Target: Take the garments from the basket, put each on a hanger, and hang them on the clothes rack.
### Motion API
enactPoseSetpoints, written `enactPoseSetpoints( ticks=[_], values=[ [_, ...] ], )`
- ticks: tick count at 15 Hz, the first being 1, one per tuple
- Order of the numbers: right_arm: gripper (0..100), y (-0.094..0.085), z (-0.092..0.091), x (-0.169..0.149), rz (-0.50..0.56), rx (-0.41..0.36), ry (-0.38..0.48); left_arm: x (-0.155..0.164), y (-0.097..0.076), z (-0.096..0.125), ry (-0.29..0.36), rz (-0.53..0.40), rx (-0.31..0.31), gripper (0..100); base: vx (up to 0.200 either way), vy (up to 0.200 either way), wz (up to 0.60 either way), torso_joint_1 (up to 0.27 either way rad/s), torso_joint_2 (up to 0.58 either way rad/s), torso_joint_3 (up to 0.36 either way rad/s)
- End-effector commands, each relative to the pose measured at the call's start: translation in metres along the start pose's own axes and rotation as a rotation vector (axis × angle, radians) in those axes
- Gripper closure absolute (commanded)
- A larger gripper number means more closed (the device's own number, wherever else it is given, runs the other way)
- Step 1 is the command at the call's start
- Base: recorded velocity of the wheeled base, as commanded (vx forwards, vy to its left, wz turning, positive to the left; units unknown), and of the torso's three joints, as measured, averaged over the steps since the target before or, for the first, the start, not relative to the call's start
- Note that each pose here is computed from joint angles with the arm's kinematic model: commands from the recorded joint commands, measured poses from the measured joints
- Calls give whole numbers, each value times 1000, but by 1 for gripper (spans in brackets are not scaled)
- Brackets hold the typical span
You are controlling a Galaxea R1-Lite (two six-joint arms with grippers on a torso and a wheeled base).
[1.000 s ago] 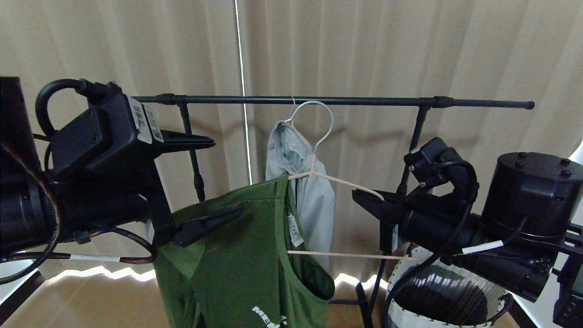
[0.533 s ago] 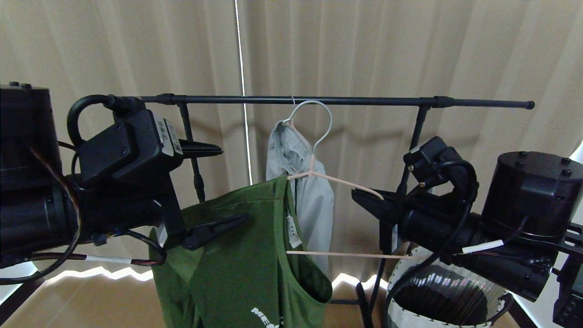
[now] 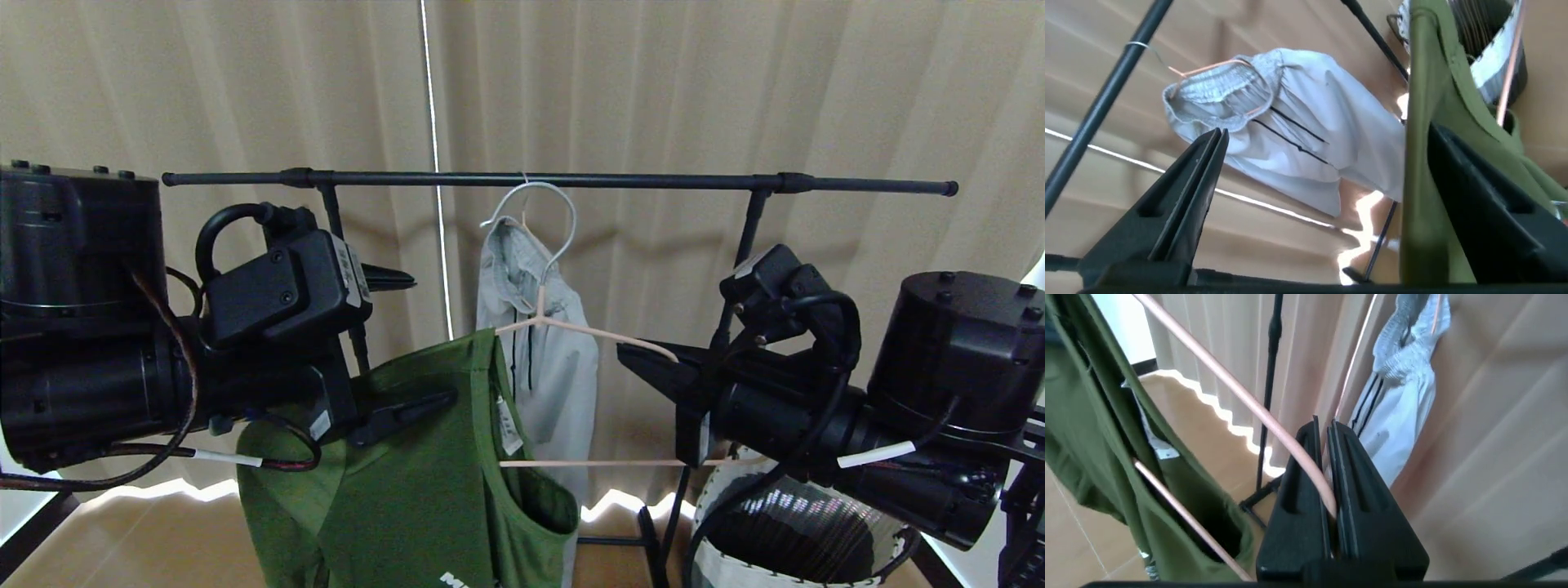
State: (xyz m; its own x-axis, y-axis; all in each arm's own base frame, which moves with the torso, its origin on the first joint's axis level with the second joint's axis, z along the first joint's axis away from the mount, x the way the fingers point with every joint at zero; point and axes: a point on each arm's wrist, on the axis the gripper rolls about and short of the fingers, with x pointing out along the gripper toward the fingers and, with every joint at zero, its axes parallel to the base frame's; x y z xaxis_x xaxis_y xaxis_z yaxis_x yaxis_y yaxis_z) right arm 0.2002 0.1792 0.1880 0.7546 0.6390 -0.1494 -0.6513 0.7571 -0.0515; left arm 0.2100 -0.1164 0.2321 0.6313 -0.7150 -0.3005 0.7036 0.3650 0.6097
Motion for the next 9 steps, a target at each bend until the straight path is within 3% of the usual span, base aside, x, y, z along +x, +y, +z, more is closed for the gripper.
enactPoseSetpoints(
  ticks=[1,5,6,9],
  values=[
    [100,1,2,-1,3,-1,-24,1,-2,-3,10,-9,-5,0,0,0,0,0,0,0],
    [100,1,1,0,6,-3,-28,1,-2,-3,9,-8,-4,0,0,0,0,0,0,0],
    [100,1,1,0,6,-3,-28,1,-2,-2,8,-9,-2,100,0,0,0,0,0,0],
    [100,3,0,0,13,-2,-28,1,-2,-3,8,-9,-4,100,0,0,0,0,0,0]
  ],
)
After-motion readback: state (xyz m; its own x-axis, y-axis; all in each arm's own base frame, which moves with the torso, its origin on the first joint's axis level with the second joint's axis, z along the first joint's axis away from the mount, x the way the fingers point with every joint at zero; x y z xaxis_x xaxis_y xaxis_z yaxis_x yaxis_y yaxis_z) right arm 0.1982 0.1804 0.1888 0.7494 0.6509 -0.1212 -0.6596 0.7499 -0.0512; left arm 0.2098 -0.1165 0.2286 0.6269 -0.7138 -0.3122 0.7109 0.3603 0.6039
